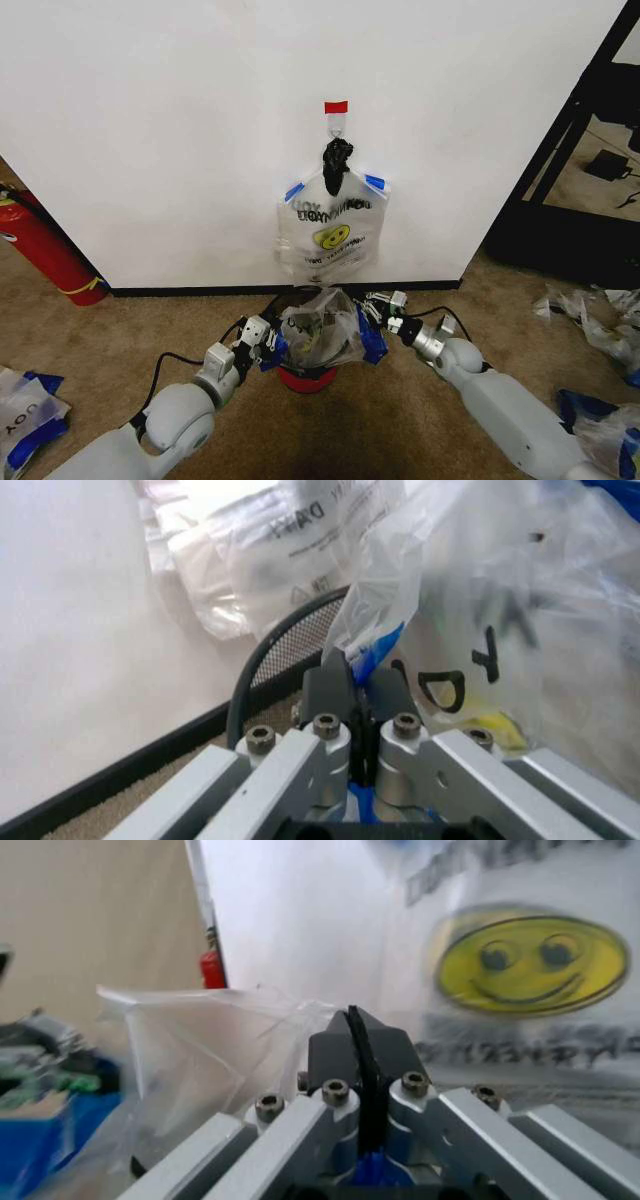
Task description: Pick up the garbage bag from the wall and place it over the trash bin.
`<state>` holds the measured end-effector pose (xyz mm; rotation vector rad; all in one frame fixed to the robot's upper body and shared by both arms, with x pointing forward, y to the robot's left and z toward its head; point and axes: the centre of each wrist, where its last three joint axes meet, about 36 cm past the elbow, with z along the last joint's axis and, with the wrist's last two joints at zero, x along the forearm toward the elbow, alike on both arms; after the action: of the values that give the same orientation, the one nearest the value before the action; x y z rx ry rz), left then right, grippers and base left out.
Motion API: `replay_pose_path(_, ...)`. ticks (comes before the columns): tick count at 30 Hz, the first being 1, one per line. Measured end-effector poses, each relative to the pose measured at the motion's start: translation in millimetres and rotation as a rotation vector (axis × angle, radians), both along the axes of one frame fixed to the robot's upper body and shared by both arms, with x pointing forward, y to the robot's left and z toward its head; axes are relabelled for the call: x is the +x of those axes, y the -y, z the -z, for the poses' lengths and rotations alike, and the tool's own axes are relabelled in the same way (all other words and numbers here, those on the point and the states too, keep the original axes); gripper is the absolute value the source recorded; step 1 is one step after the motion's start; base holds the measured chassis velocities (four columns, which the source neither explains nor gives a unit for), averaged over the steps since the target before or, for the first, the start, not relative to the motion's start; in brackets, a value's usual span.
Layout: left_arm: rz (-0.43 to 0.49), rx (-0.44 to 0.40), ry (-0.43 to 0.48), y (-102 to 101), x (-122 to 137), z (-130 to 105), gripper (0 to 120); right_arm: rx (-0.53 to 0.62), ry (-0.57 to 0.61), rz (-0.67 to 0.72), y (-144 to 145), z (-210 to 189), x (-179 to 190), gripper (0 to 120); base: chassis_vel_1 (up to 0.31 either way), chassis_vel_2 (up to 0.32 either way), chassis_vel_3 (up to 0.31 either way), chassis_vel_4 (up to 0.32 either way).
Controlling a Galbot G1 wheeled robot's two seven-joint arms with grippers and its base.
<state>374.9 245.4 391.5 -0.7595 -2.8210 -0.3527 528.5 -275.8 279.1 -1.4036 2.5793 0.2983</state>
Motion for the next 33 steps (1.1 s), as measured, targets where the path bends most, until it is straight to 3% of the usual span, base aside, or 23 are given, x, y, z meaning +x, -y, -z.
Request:
replay_pose_path(6,0.002,-0.001,0.023,-6.9,5.2,-3.6,0,0.012,-0.054,-0.01,5.5,-0.5,18.7,0,0.0,0.0,0.0,0.0)
replay_pose_path(13,-0.013,0.002,0.05,-28.5,24.7,4.2,0,0.006,-0.108,-0.03,12.5,19.1,39.0,0,0.0,0.0,0.0,0.0)
replay_pose_path(33,-0.088,-0.029,0.045,-47.2,60.2,35.3,0,0.076,-0.176,0.042,-33.5,46.7,48.2,0,0.0,0.0,0.0,0.0)
